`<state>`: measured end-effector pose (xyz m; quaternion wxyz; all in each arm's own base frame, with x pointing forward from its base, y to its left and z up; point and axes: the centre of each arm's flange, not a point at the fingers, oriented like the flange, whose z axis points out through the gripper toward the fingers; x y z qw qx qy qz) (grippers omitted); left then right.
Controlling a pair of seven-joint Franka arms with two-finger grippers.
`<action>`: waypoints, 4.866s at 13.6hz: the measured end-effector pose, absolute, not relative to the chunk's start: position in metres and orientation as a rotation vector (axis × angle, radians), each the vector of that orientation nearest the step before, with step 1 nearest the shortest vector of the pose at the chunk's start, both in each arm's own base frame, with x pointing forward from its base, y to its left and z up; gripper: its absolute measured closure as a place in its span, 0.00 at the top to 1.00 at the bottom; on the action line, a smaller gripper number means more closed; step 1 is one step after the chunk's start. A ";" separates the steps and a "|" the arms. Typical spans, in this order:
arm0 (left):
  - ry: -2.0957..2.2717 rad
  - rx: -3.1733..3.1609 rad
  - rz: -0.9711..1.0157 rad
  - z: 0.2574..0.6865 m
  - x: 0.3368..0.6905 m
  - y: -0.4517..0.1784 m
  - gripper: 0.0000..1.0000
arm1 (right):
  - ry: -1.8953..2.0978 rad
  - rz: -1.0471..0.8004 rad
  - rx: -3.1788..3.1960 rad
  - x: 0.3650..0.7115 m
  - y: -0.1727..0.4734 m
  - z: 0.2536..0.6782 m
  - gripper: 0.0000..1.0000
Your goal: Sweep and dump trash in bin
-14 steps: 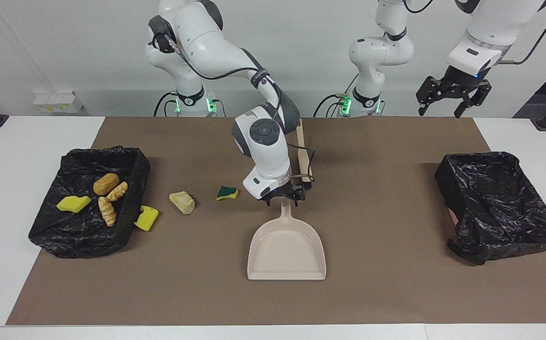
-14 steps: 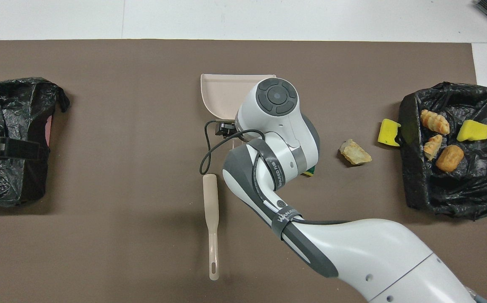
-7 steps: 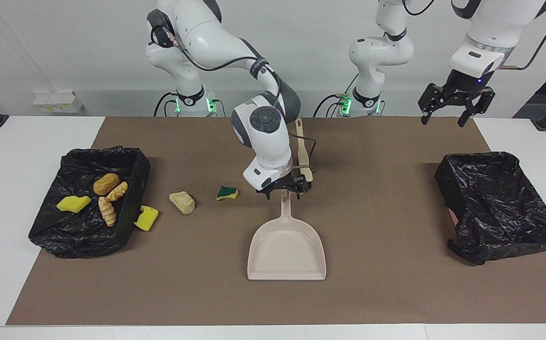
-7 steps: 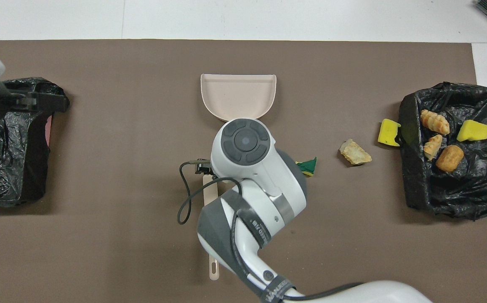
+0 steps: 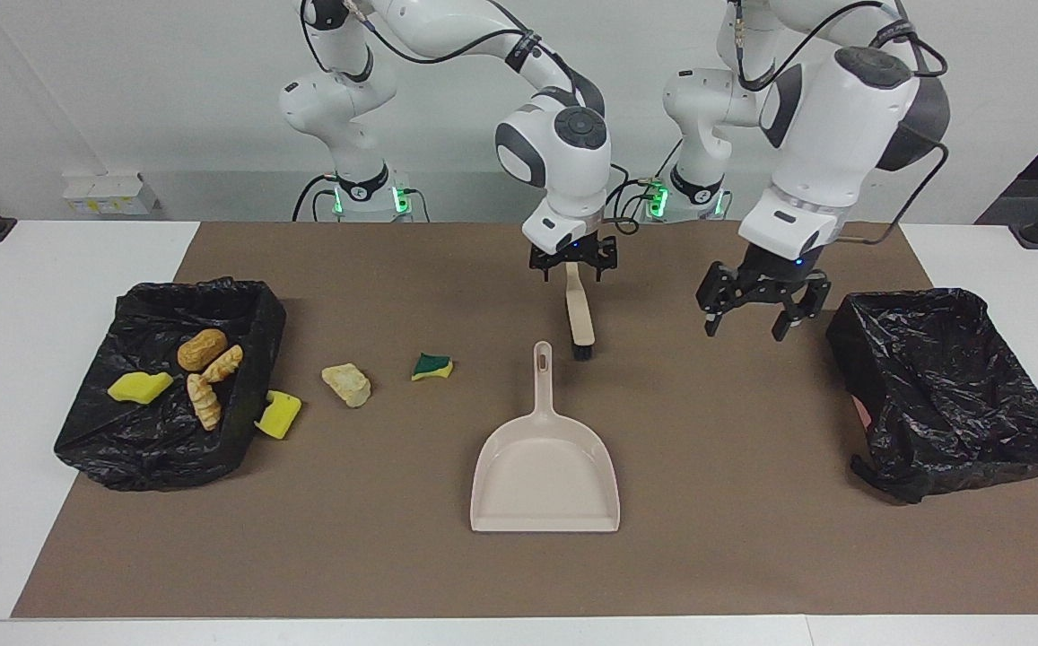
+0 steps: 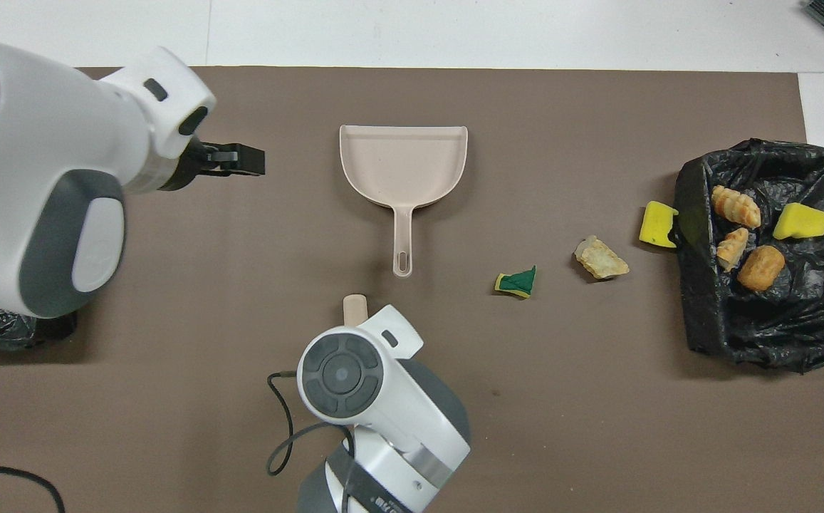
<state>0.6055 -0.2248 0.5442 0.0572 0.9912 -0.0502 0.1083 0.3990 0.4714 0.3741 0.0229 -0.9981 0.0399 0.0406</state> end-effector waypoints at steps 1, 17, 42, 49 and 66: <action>-0.143 3.002 0.308 0.533 0.605 -0.244 1.00 | 0.122 0.139 -3.104 0.381 0.479 0.364 1.00; -0.082 2.995 0.155 0.377 0.571 -0.408 1.00 | 0.169 0.214 -3.221 0.356 0.448 0.343 0.26; -1.685 2.805 0.098 0.415 0.593 -0.332 0.32 | 0.279 0.244 -3.470 0.535 0.050 0.361 0.26; -1.962 2.620 -0.077 0.390 0.539 -0.324 0.32 | -0.106 0.337 -3.277 0.530 0.129 0.363 0.26; -1.946 2.600 -0.080 0.369 0.507 -0.312 0.32 | -0.357 0.201 -3.161 0.557 0.099 0.351 0.26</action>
